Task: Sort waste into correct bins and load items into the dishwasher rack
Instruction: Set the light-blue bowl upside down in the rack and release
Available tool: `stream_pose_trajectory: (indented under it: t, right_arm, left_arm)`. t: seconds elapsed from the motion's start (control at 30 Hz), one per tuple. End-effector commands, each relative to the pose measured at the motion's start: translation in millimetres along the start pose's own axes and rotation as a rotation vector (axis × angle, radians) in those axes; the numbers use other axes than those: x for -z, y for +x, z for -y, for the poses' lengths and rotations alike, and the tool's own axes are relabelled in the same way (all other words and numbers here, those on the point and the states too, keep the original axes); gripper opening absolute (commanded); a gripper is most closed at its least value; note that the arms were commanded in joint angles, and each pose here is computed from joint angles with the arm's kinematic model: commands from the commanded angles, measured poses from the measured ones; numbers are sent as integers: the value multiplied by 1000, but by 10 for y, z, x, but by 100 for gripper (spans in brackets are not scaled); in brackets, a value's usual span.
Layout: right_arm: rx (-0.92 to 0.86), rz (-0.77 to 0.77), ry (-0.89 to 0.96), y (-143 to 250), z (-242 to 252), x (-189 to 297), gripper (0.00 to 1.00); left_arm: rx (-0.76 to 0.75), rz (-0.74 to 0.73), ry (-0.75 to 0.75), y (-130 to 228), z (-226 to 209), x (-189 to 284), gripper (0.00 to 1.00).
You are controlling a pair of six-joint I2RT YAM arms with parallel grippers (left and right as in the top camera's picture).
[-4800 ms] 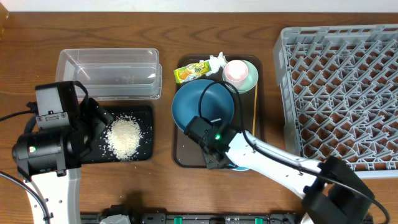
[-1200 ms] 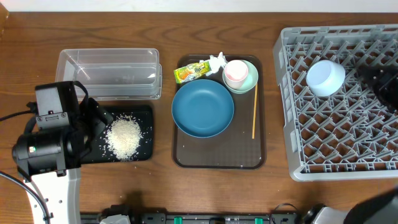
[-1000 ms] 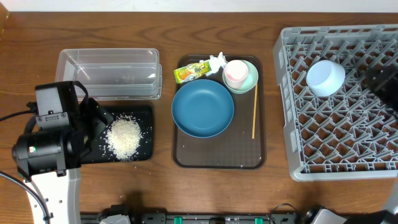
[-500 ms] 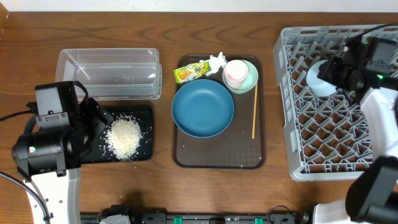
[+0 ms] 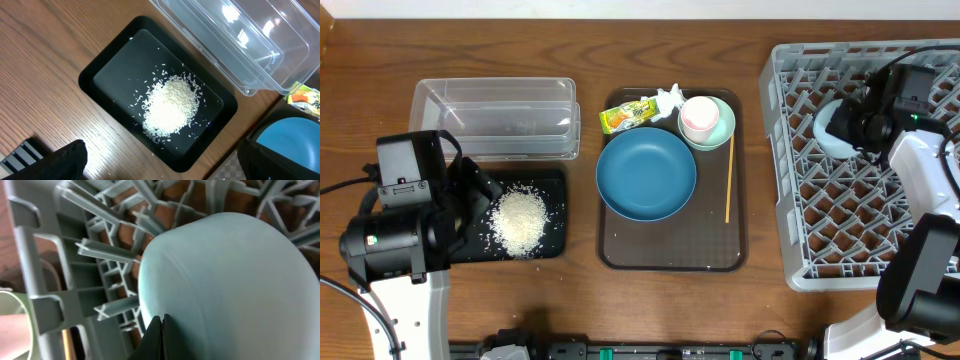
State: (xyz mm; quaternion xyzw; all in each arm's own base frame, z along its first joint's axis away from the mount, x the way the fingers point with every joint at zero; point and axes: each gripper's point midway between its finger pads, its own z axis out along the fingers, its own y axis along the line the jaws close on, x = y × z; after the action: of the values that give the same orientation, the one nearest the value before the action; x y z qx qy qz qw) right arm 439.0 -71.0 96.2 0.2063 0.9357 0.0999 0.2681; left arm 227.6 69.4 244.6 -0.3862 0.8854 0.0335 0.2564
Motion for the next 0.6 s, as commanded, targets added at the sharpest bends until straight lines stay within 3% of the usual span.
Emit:
stream_pose_trajectory:
  t: [0.0, 0.37, 0.57]
  right_arm:
    - [-2, 47, 98, -177, 157, 104, 1]
    - [-15, 80, 295, -421, 399, 428, 1]
    - [-17, 64, 315, -383, 436, 443, 1]
  left_arm:
    - [9, 13, -3, -35, -11, 31, 97]
    - [10, 13, -3, -35, -11, 31, 98]
    - [9, 13, -3, -35, -11, 31, 97]
